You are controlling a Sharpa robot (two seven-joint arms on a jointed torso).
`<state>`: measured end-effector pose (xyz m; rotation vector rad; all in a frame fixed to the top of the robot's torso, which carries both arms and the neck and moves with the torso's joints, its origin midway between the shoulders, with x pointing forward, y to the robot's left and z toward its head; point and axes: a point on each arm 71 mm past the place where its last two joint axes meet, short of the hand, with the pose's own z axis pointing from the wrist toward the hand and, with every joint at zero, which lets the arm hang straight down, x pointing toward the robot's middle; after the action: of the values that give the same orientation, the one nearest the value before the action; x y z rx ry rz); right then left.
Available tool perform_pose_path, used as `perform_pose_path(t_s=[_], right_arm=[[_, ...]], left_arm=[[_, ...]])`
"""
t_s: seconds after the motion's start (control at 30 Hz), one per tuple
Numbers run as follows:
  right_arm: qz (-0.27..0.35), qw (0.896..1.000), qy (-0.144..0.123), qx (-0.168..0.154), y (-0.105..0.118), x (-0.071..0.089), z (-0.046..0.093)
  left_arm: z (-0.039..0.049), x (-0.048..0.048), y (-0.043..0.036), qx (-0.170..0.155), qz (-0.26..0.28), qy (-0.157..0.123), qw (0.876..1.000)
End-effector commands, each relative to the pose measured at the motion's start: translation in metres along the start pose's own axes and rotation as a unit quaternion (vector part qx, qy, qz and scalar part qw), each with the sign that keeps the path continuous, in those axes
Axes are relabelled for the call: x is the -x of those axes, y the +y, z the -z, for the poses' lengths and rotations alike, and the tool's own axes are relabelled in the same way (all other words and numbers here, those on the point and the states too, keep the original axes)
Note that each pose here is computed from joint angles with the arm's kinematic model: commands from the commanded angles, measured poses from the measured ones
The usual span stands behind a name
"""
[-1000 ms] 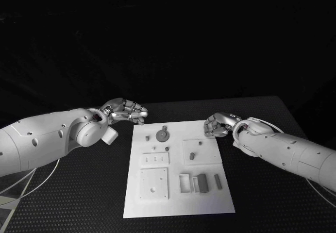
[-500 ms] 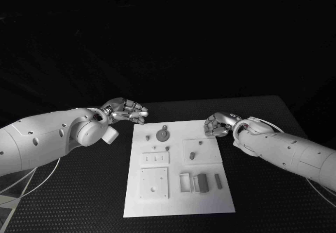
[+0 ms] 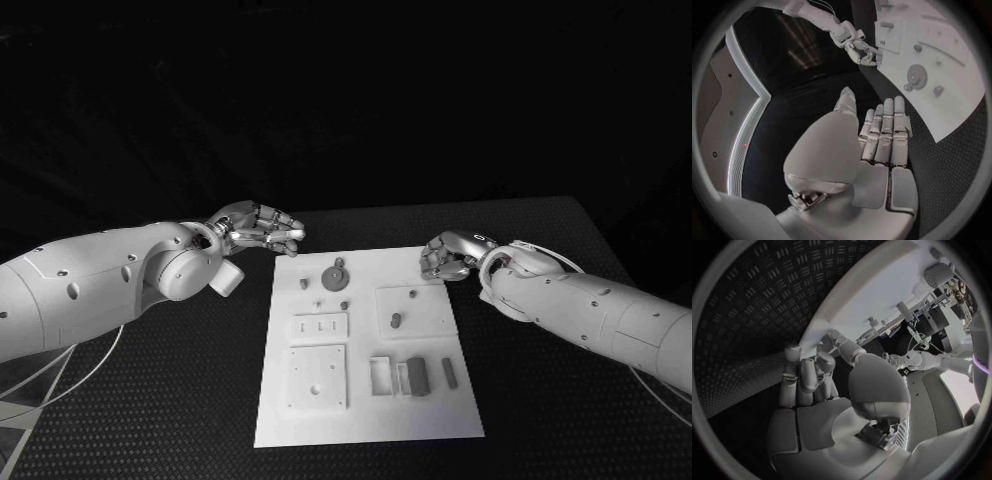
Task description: Assemble the parts on the task board
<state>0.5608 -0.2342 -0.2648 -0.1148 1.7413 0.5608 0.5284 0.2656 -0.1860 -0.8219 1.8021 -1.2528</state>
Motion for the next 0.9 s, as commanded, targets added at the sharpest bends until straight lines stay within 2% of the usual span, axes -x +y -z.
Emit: perform_pose_path(t_s=[0.03, 0.3, 0.5, 0.7, 0.9], right_arm=[[0.005, 1.0, 0.029, -0.008, -0.0027, -0.0119, 0.0027], [0.006, 1.0, 0.023, -0.008, -0.0027, -0.0113, 0.0027], [0.01, 1.0, 0.006, -0.012, -0.0025, -0.009, 0.0026], [0.008, 1.0, 0.004, -0.008, -0.0006, -0.0089, 0.0032], [0.004, 1.0, 0.007, -0.017, 0.0034, -0.0071, 0.0038]], left_arm=[[-0.0006, -0.0022, -0.0012, -0.003, 0.0, 0.009, 1.0], [-0.0007, -0.002, -0.0014, -0.005, 0.0, 0.007, 1.0], [-0.0008, -0.0018, -0.0013, -0.004, 0.0, 0.008, 1.0], [-0.001, 0.0023, -0.0038, -0.027, 0.001, -0.008, 1.0], [-0.0009, 0.0031, -0.0026, -0.021, 0.009, -0.005, 1.0]])
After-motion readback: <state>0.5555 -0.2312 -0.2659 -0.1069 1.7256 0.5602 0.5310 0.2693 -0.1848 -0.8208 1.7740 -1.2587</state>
